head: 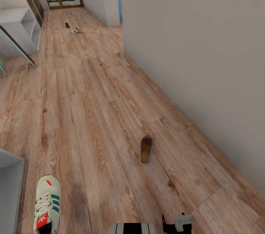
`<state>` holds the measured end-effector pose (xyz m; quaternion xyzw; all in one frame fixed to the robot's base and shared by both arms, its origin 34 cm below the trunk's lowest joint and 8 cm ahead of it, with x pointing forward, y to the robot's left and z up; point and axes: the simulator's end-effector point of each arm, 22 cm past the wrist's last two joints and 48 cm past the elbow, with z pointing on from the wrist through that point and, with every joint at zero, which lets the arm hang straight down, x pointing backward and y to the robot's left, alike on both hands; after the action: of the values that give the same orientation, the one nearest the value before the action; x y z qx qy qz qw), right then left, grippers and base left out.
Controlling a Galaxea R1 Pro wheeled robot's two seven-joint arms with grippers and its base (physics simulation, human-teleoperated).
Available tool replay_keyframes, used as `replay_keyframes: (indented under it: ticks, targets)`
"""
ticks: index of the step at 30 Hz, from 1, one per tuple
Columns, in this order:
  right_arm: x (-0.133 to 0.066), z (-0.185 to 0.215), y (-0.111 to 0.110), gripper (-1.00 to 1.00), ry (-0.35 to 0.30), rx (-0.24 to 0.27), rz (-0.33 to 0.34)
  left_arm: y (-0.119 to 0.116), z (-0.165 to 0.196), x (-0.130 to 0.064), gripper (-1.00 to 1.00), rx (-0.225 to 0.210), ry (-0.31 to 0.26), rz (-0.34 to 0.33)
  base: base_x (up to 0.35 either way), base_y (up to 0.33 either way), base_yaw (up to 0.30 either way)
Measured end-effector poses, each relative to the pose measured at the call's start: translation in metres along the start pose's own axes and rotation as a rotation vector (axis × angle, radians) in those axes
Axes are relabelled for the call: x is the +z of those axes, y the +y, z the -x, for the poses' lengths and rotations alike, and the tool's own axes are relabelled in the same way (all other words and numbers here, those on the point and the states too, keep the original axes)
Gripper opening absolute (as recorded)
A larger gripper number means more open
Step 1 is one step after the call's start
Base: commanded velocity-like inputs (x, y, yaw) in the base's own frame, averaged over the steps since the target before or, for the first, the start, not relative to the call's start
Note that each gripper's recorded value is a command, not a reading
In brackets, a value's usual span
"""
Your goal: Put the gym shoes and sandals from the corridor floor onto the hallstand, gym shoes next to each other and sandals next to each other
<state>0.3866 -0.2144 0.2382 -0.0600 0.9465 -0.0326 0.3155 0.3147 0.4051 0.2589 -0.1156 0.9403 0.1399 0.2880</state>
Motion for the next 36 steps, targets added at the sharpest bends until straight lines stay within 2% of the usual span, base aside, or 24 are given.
replay_keyframes:
  ticks: [18, 31, 36]
  targets:
    - [0.0000, 0.0001, -0.0005, 1.00, 0.000, 0.003, -0.002, 0.0004, 0.0009, 0.0001, -1.00, -0.001, -0.003, 0.001, 0.088, 0.025, 0.266]
    - [0.0004, 0.0013, -0.0011, 1.00, -0.003, 0.005, -0.003, 0.0003, 0.0011, 0.0002, -1.00, -0.001, -0.003, 0.001, 0.090, 0.156, 0.032]
    - [0.0005, 0.0015, -0.0012, 1.00, -0.003, 0.006, -0.004, -0.0002, 0.0010, 0.0002, -1.00, 0.000, -0.003, 0.000, 0.028, 0.018, 0.000]
